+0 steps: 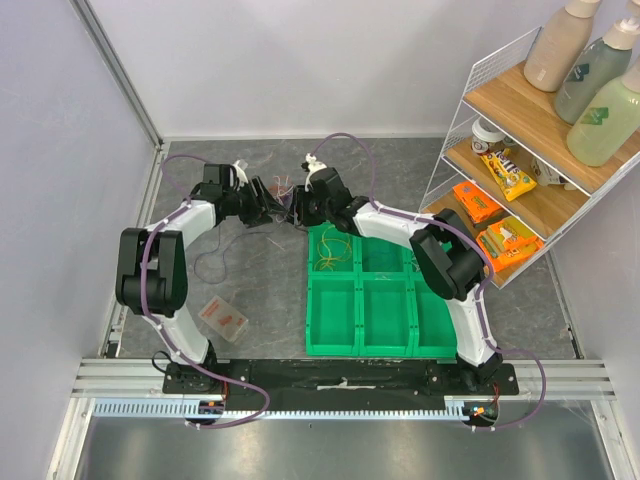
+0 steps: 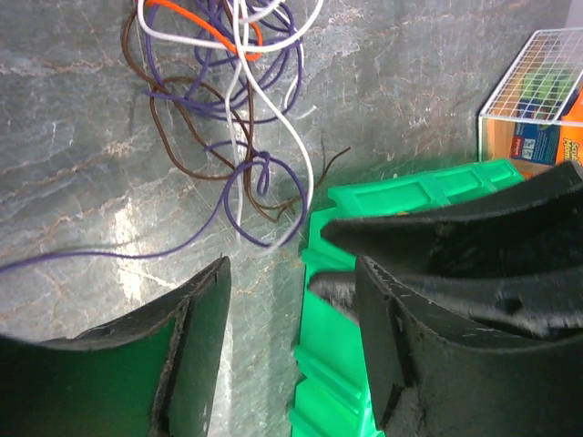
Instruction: Untangle the cables
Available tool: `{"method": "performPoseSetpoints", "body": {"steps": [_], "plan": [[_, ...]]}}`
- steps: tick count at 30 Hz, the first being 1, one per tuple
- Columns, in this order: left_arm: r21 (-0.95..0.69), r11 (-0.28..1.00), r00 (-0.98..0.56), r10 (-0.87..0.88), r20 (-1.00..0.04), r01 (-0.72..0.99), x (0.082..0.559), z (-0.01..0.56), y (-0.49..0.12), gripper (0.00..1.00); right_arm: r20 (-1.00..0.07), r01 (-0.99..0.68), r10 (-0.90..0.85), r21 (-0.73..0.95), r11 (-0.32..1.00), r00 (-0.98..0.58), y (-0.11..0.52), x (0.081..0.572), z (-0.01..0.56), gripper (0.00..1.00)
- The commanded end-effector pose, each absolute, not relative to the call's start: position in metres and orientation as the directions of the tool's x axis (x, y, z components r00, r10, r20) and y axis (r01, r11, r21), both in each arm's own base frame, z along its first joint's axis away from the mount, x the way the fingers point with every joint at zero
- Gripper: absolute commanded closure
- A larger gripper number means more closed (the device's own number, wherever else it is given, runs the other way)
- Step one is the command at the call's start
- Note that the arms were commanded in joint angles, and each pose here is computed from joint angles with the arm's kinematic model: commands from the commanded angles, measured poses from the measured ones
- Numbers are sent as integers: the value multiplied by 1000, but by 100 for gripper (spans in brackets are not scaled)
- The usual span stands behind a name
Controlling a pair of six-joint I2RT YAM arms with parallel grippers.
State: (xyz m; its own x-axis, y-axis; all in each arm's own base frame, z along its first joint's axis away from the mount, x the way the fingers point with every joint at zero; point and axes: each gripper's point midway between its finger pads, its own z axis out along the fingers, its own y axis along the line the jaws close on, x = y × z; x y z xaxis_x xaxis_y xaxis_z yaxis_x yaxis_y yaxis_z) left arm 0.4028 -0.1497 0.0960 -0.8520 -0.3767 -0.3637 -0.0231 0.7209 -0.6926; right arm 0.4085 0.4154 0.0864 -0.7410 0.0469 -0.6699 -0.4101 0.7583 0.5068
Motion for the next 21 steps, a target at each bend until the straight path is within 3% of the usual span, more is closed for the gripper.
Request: {"method": "performPoseSetpoints", "body": {"steps": [1,3,5,6,7,15,21], "plan": [[-720,693,-836,-387,-389,14,430,103,-161,40,-694,-444,82,542,714,-715,425,412,105,55],[-717,697,-841,-381,-383,10,437,99,-165,48,-700,-439,87,535,721,-709,422,411,107,55],[-714,700,-854,-369,-366,3,440,92,-168,63,-699,-439,91,538,720,-709,420,409,108,55],[-709,706,-859,-364,-360,-2,440,91,-167,85,-699,-444,88,541,714,-710,421,407,109,54],[-702,712,-855,-363,-370,2,441,96,-165,97,-699,-451,84,544,708,-710,423,406,109,53],[-687,713,-801,-327,-502,139,416,187,-163,98,-756,-533,27,485,694,-654,433,404,109,39],[-705,673,-790,-298,-536,225,386,240,-167,98,-804,-491,43,403,772,-593,427,430,123,50]]}}
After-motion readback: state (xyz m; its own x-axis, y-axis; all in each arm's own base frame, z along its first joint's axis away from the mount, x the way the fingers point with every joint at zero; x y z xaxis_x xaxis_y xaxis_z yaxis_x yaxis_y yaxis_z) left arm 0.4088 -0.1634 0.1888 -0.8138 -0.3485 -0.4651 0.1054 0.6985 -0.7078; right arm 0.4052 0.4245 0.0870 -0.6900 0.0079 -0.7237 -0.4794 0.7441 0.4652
